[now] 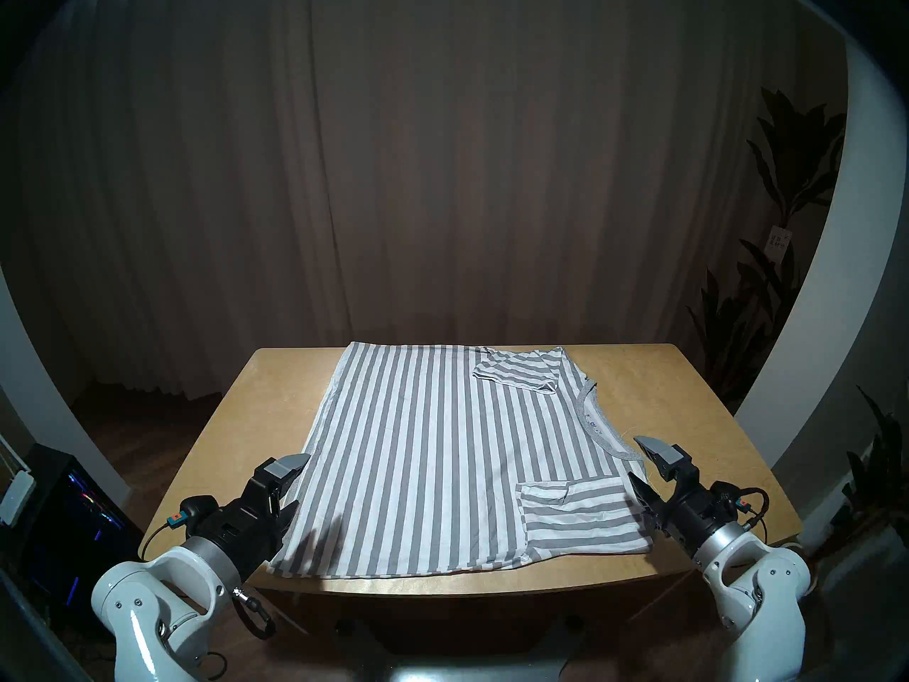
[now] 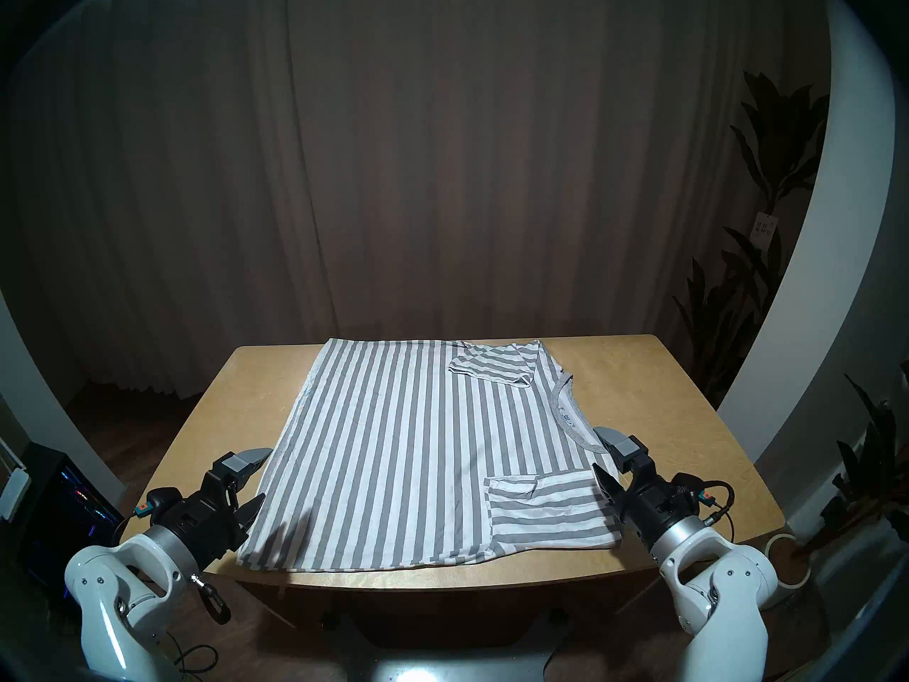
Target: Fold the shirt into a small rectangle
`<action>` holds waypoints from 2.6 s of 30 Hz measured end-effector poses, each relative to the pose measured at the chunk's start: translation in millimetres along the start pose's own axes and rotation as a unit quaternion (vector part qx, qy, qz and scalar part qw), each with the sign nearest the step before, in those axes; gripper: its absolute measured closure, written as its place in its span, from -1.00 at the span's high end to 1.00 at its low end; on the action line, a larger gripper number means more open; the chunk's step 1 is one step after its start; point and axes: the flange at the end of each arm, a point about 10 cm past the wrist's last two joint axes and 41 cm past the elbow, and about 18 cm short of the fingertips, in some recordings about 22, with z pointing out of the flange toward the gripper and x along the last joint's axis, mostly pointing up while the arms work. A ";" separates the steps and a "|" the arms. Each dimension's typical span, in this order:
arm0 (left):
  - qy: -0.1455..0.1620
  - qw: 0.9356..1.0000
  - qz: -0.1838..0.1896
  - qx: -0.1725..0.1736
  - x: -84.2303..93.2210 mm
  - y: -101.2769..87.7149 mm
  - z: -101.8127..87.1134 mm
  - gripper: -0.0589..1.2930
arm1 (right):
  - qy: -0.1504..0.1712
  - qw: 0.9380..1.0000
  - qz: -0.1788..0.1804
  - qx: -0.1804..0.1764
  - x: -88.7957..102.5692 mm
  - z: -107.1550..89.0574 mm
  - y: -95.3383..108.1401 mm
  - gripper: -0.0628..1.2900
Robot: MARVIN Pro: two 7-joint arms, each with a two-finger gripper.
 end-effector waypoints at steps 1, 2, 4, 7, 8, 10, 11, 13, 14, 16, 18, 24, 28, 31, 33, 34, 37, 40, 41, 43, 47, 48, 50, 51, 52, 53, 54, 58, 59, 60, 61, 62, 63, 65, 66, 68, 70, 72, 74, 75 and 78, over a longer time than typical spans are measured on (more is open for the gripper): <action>-0.003 1.000 -0.003 0.007 0.0 -1.2 -1.7 0.92 | -0.001 1.000 0.003 -0.003 3.9 -5.6 2.5 0.94; -0.006 1.000 -0.005 0.012 -0.2 -2.4 -2.9 0.92 | -0.002 1.000 0.007 -0.005 6.6 -9.8 4.4 0.94; -0.014 1.000 -0.011 0.024 -1.1 -4.9 -4.9 0.92 | -0.008 1.000 0.014 -0.008 10.8 -17.1 7.9 0.94; -0.022 0.999 -0.020 0.040 -2.2 -8.7 -6.7 0.92 | -0.022 0.999 0.023 -0.009 12.8 -23.1 11.0 0.94; -0.025 0.998 -0.024 0.046 -2.6 -10.1 -7.2 0.92 | -0.029 0.999 0.026 -0.009 13.1 -24.9 11.9 0.94; -0.030 0.997 -0.033 0.059 -3.8 -13.2 -8.1 0.92 | -0.041 0.999 0.030 -0.009 14.4 -28.2 13.2 0.94; -0.032 0.997 -0.036 0.064 -4.3 -14.6 -8.4 0.92 | -0.043 0.999 0.031 -0.008 15.3 -29.4 13.5 0.94; -0.038 0.995 -0.046 0.077 -5.6 -17.9 -9.4 0.92 | -0.047 0.998 0.035 -0.004 18.8 -33.2 14.4 0.94; -0.040 0.995 -0.050 0.081 -6.1 -18.8 -9.8 0.92 | -0.048 0.998 0.036 -0.004 20.0 -34.4 14.7 0.94; -0.044 0.994 -0.057 0.088 -7.0 -20.4 -10.6 0.92 | -0.049 0.998 0.038 -0.002 22.2 -36.6 15.4 0.94; -0.049 0.992 -0.066 0.094 -8.4 -22.0 -11.6 0.92 | -0.050 0.998 0.042 -0.001 24.3 -38.9 16.7 0.94; -0.075 0.988 -0.083 0.102 -12.4 -27.0 -14.1 0.92 | -0.049 0.997 0.065 0.000 29.4 -43.2 28.8 0.94; -0.085 0.988 -0.089 0.096 -14.7 -35.4 -13.9 0.93 | -0.054 0.996 0.075 0.002 29.1 -37.9 34.7 0.94; -0.086 0.988 -0.096 0.087 -15.5 -41.8 -14.9 0.92 | -0.061 0.995 0.078 0.006 26.4 -30.2 35.1 0.94; -0.084 0.988 -0.100 0.083 -14.8 -45.6 -16.1 0.92 | -0.066 0.995 0.078 0.009 25.0 -25.9 33.9 0.94; -0.082 0.988 -0.101 0.083 -14.2 -48.5 -17.0 0.92 | -0.069 0.995 0.078 0.011 24.2 -23.2 32.8 0.94; -0.075 0.988 -0.103 0.081 -13.0 -56.2 -19.7 0.92 | -0.076 0.994 0.076 0.012 22.0 -16.7 30.4 0.94; -0.069 0.989 -0.102 0.077 -12.8 -59.9 -22.6 0.92 | -0.080 0.994 0.073 0.003 21.0 -14.2 30.3 0.94; -0.068 0.990 -0.102 0.075 -13.0 -60.3 -23.5 0.92 | -0.080 0.994 0.073 0.001 21.2 -14.4 30.5 0.94; -0.065 0.990 -0.101 0.071 -14.2 -60.9 -25.8 0.92 | -0.077 0.994 0.074 -0.002 23.8 -17.7 30.1 0.94; -0.063 0.990 -0.101 0.070 -16.6 -62.3 -28.7 0.92 | -0.069 0.995 0.077 -0.008 29.4 -27.7 28.6 0.94; -0.063 0.990 -0.100 0.070 -17.7 -62.9 -29.0 0.92 | -0.066 0.995 0.079 -0.010 30.9 -31.4 28.2 0.94; -0.065 0.990 -0.100 0.070 -20.0 -63.4 -28.4 0.92 | -0.062 0.994 0.084 -0.014 32.7 -37.6 28.1 0.94; -0.066 0.990 -0.099 0.071 -21.3 -63.7 -27.6 0.92 | -0.061 0.994 0.088 -0.016 33.2 -40.4 28.5 0.94; -0.069 0.990 -0.097 0.073 -22.9 -64.2 -26.3 0.92 | -0.060 0.994 0.091 -0.019 33.2 -43.3 28.9 0.94; -0.070 0.990 -0.096 0.074 -24.0 -64.9 -25.0 0.92 | -0.060 0.994 0.094 -0.022 33.0 -45.4 29.3 0.94; -0.071 0.990 -0.094 0.075 -24.6 -65.6 -23.5 0.92 | -0.059 0.993 0.097 -0.025 32.6 -47.5 29.8 0.94; -0.070 0.990 -0.093 0.076 -24.5 -69.0 -16.2 0.92 | -0.059 0.992 0.108 -0.039 29.5 -55.3 32.9 0.94; -0.069 0.990 -0.092 0.077 -23.9 -69.9 -14.2 0.92 | -0.058 0.991 0.111 -0.042 28.3 -57.6 33.5 0.94; -0.068 0.991 -0.091 0.077 -23.4 -69.8 -13.5 0.92 | -0.058 0.991 0.112 -0.043 27.5 -58.7 33.6 0.94; -0.067 0.991 -0.088 0.076 -22.3 -68.9 -12.7 0.92 | -0.058 0.991 0.114 -0.045 26.3 -60.1 33.9 0.94; -0.066 0.991 -0.086 0.076 -21.4 -68.1 -12.1 0.92 | -0.058 0.991 0.115 -0.048 25.3 -61.2 33.9 0.94; -0.065 0.991 -0.085 0.075 -20.6 -67.4 -11.9 0.92 | -0.059 0.990 0.115 -0.050 24.5 -61.8 33.9 0.94; -0.063 0.992 -0.081 0.075 -18.2 -66.6 -11.6 0.92 | -0.060 0.990 0.116 -0.055 22.7 -62.9 33.9 0.94; -0.061 0.992 -0.078 0.077 -15.7 -66.4 -11.8 0.92 | -0.060 0.990 0.116 -0.059 21.2 -63.2 33.9 0.94; -0.058 0.992 -0.073 0.082 -11.8 -66.8 -12.2 0.92 | -0.060 0.989 0.117 -0.067 18.4 -62.5 34.8 0.94; -0.057 0.992 -0.069 0.087 -8.6 -67.4 -12.7 0.92 | -0.060 0.988 0.119 -0.074 15.5 -61.2 36.0 0.94; -0.057 0.992 -0.065 0.094 -5.2 -67.8 -13.3 0.92 | -0.058 0.988 0.120 -0.081 12.4 -59.6 36.4 0.94; -0.057 0.991 -0.061 0.101 -2.0 -68.4 -14.2 0.92 | -0.056 0.987 0.122 -0.087 9.5 -58.3 36.8 0.94; -0.057 0.991 -0.060 0.104 -1.0 -68.7 -14.4 0.92 | -0.054 0.987 0.123 -0.089 8.5 -57.9 37.0 0.94; -0.060 0.990 -0.055 0.117 3.0 -69.1 -14.7 0.92 | -0.046 0.986 0.126 -0.102 4.1 -57.0 38.6 0.94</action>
